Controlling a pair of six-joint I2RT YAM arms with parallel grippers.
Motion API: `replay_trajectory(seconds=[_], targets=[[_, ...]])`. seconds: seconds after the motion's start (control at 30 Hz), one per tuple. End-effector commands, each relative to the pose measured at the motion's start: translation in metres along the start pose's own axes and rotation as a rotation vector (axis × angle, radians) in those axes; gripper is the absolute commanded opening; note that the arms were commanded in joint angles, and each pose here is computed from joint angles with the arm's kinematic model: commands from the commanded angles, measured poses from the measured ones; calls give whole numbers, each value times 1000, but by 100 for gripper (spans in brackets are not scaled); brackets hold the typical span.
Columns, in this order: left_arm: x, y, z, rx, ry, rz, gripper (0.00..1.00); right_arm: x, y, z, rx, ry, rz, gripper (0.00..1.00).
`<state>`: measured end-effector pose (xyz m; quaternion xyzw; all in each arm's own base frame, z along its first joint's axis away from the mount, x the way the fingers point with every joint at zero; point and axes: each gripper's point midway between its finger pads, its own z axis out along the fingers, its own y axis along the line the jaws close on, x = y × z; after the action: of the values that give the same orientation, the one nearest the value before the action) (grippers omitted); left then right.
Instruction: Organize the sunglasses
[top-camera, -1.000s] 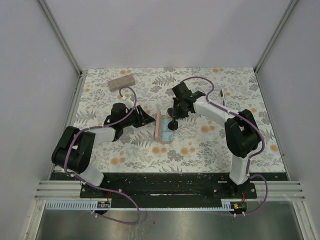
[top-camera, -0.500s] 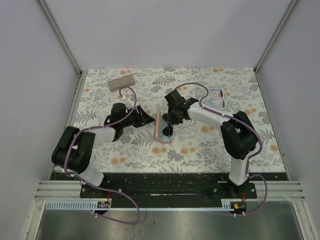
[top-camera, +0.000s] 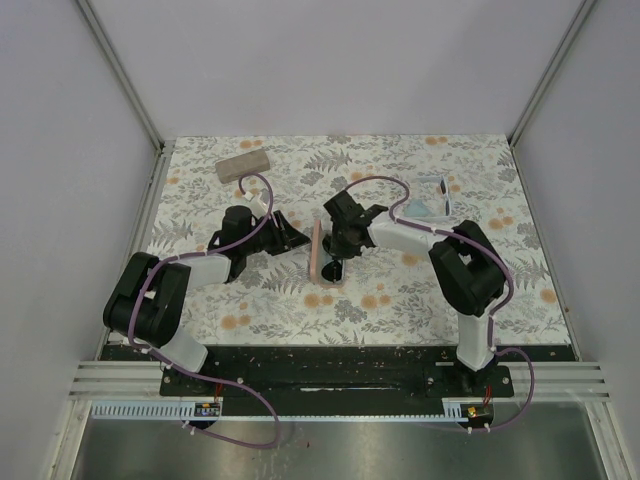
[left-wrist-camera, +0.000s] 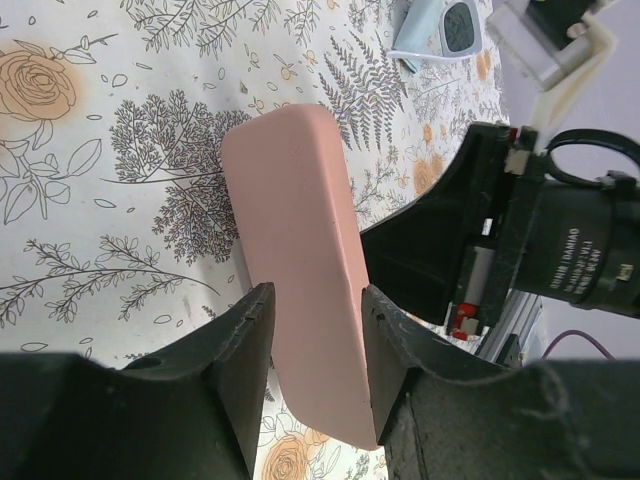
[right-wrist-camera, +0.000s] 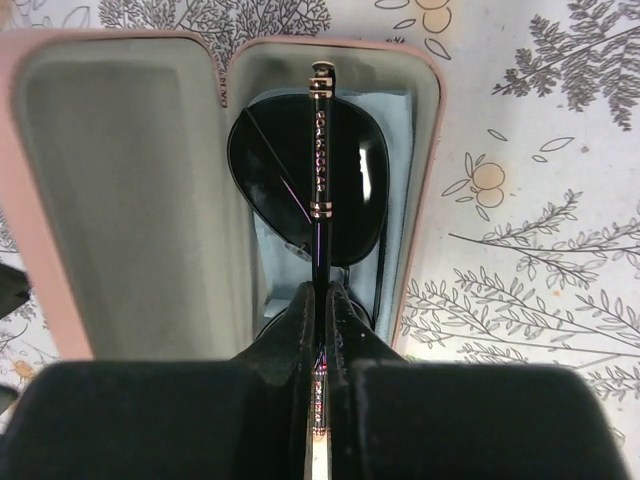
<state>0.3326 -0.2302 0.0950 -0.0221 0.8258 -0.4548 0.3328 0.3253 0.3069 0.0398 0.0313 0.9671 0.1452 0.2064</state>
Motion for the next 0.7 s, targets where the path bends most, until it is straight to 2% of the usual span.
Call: replay_trajectory(seconds=[0.0,0.27,0.37,0.47,0.6,0.67], targets=[[-19,-22,4,71,-43,65,43,6,5,12,-13,-3,24,0],[-19,-26,4,82,-41,72,43,8,-10,18,45,-31,56,2],[-18,-26,4,83,-40,74,43,4,-9,13,44,-51,53,14],[-19,-28,4,86,-40,78,43,-3,-7,5,38,-78,54,19],[-17,-30,5,97,-32,81,40,-7,-2,-2,15,-84,46,35],[-17,-32,5,105,-29,83,38,-9,3,-7,-6,-87,38,37]])
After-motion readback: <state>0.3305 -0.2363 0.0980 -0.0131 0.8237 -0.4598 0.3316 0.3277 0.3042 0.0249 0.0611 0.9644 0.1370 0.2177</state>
